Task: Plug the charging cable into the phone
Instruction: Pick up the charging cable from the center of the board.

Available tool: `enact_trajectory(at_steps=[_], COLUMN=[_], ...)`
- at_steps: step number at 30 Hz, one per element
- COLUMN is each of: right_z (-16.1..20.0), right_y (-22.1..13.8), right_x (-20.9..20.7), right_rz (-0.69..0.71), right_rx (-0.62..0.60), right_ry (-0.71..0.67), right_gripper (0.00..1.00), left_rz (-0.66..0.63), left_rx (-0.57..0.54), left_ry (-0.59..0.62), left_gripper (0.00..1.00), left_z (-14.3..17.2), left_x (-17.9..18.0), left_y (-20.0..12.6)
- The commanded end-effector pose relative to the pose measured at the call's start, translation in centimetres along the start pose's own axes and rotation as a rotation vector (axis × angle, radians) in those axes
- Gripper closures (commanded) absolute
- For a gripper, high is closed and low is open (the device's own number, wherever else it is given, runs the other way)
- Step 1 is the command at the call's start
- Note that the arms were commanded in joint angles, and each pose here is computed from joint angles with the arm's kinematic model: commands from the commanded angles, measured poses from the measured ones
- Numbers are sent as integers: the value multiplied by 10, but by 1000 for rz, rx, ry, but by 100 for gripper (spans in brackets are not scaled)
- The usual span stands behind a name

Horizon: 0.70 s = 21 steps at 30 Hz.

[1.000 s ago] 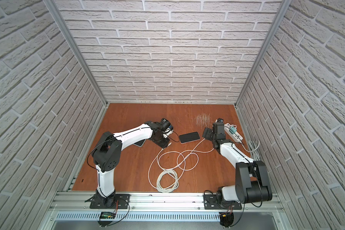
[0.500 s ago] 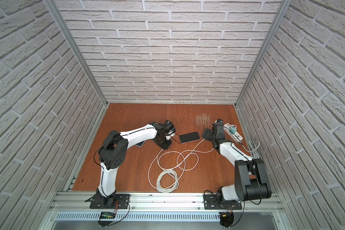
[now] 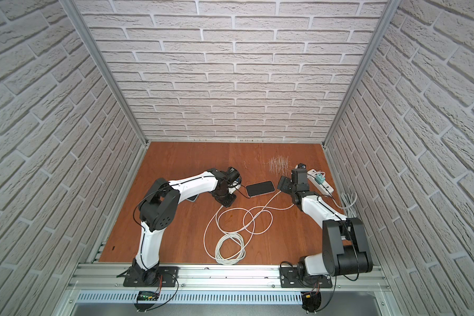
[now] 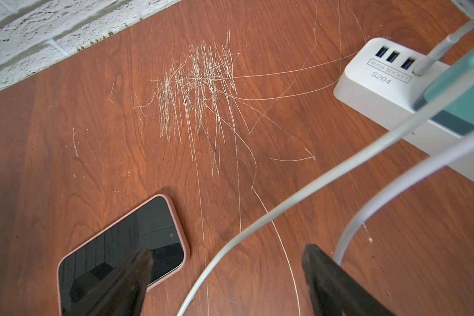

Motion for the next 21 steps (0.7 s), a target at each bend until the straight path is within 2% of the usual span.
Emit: enact_trajectory(at_steps=[1,8,15,21], right_z=[-5,-5,-5,-7], right_y=[0,-1,-1,-2], right_x=[5,5,5,6], right_rz=[-18,-15,-14,-17], right_rx=[-22,-22,-24,-19], right_ry=[13,10,9,8], right_gripper=[9,9,9,9], left_rz=[-21,-63,-109,-172], left_rx=[37,65,13,-81], left_ry=[3,10,30,56], left_gripper=[69,83,99,100], left_z=[3,6,-4,-16], left_x=[5,7,9,12], left_y=[9,13,3,-22])
Point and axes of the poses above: each gripper's point midway between its finger pads, its own y axis out along the fingers, its own x axis along the line the jaws close on, z = x × y, the point moved 5 cm from there along -y, back along the fingers, and after that the axes turned 11 degrees about y, right-handed, at the moved point
